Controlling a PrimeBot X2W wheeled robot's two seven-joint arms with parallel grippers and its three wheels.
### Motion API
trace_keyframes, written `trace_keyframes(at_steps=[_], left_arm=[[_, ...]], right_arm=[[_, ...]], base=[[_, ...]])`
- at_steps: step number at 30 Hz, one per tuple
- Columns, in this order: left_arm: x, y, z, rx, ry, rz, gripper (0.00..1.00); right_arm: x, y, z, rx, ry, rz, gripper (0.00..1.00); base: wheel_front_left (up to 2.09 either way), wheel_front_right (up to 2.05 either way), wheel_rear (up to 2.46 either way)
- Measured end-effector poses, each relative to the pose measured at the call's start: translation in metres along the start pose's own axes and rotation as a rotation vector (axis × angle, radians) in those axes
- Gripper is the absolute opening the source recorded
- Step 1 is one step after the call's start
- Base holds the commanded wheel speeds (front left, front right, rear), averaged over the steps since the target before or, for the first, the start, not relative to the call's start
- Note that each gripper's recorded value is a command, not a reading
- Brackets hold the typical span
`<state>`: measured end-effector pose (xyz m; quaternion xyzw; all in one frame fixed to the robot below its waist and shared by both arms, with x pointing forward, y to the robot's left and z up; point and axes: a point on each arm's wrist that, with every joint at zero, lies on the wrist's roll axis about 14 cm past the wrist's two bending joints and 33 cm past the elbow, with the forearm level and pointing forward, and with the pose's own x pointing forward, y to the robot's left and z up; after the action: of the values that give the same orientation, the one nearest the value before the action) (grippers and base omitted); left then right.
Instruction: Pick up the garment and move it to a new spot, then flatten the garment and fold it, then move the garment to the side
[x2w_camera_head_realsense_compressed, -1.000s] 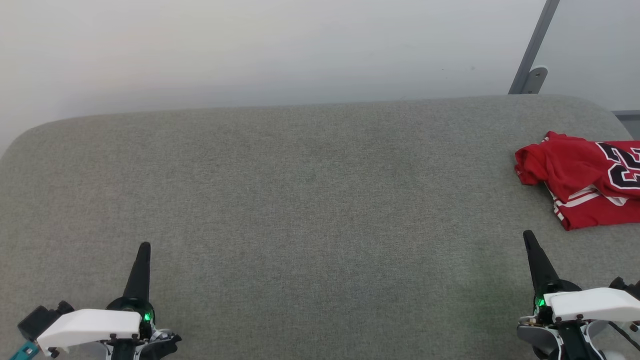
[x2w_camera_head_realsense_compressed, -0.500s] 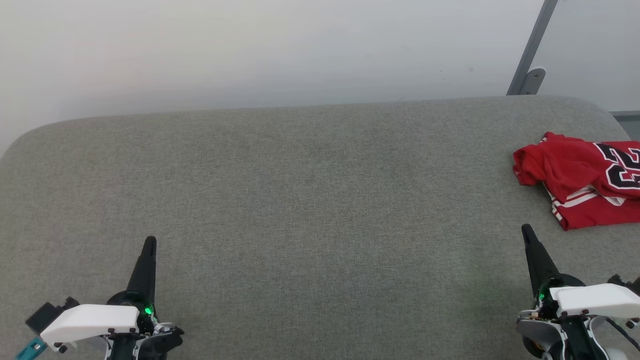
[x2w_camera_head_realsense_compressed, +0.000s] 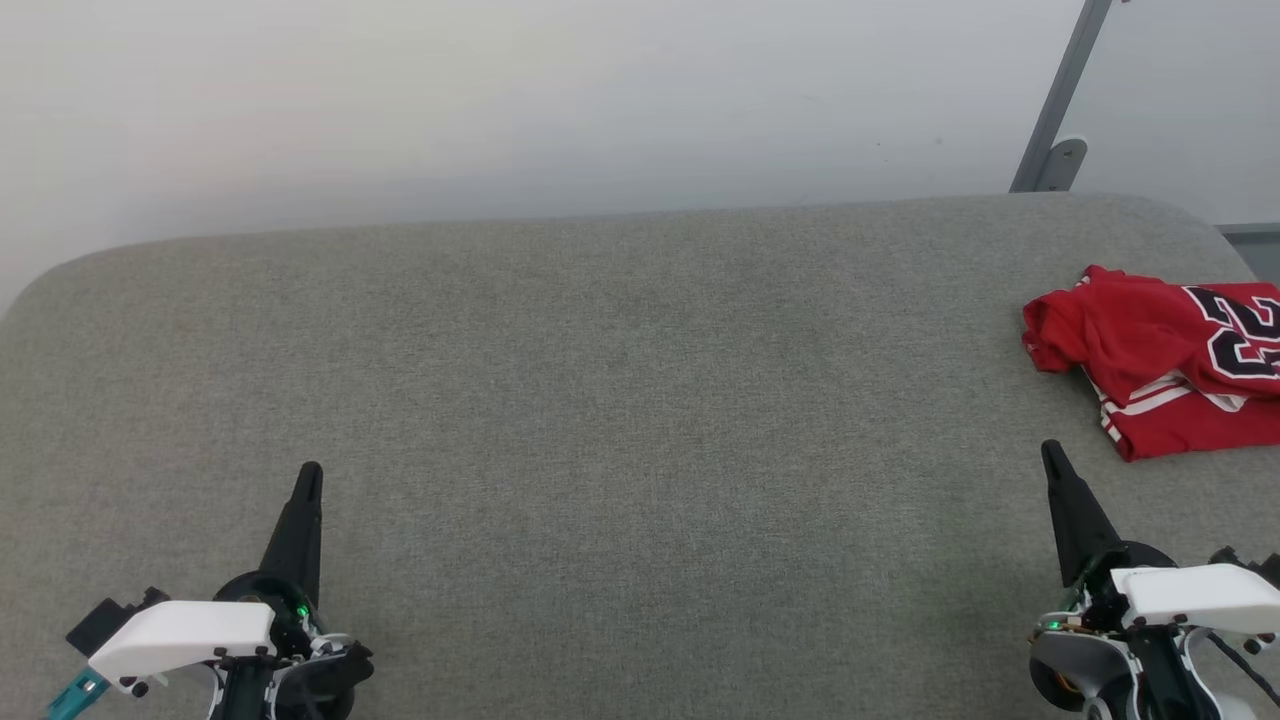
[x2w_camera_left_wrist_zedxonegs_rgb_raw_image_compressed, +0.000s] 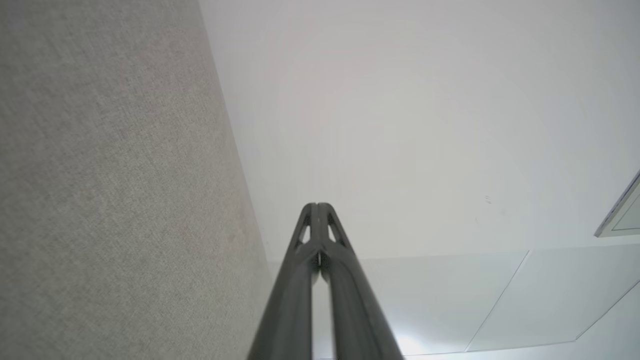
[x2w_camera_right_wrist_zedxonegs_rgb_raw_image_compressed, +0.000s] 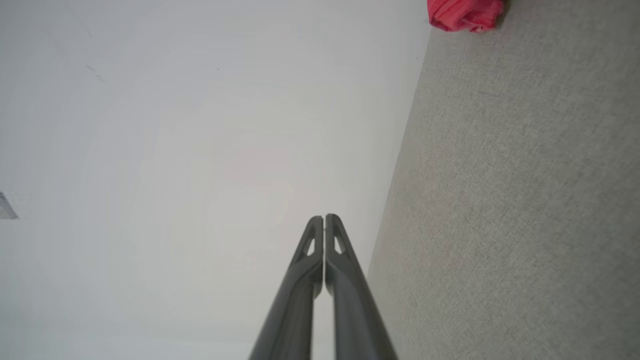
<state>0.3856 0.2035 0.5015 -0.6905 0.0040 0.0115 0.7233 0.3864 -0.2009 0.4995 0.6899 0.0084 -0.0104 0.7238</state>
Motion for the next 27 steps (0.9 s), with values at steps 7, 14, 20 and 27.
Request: trace_keyframes(at_steps=[7,14,20,27], left_arm=[[0.0012,-0.0014,-0.0031,-0.048,0.011,-0.006,0.0],[0.0017,-0.0021,-0.0036,-0.05,0.012,-0.008,0.0],[0.0017,-0.0021,-0.0036,-0.05,0.012,-0.008,0.0],[0.0017,-0.0021,-0.0037,-0.05,0.012,-0.008,0.0]], right_arm=[[0.0011,0.0048,-0.0007,0.046,0.004,0.017,0.0],[0.0012,0.0052,-0.0006,0.05,0.004,0.018,0.0],[0.0013,0.0053,-0.0006,0.05,0.004,0.019,0.0],[0.0015,0.0058,-0.0007,0.05,0.004,0.02,0.0]], base=[[0.0,0.0,0.0],[0.0,0.0,0.0],[0.0,0.0,0.0],[0.0,0.0,0.0]])
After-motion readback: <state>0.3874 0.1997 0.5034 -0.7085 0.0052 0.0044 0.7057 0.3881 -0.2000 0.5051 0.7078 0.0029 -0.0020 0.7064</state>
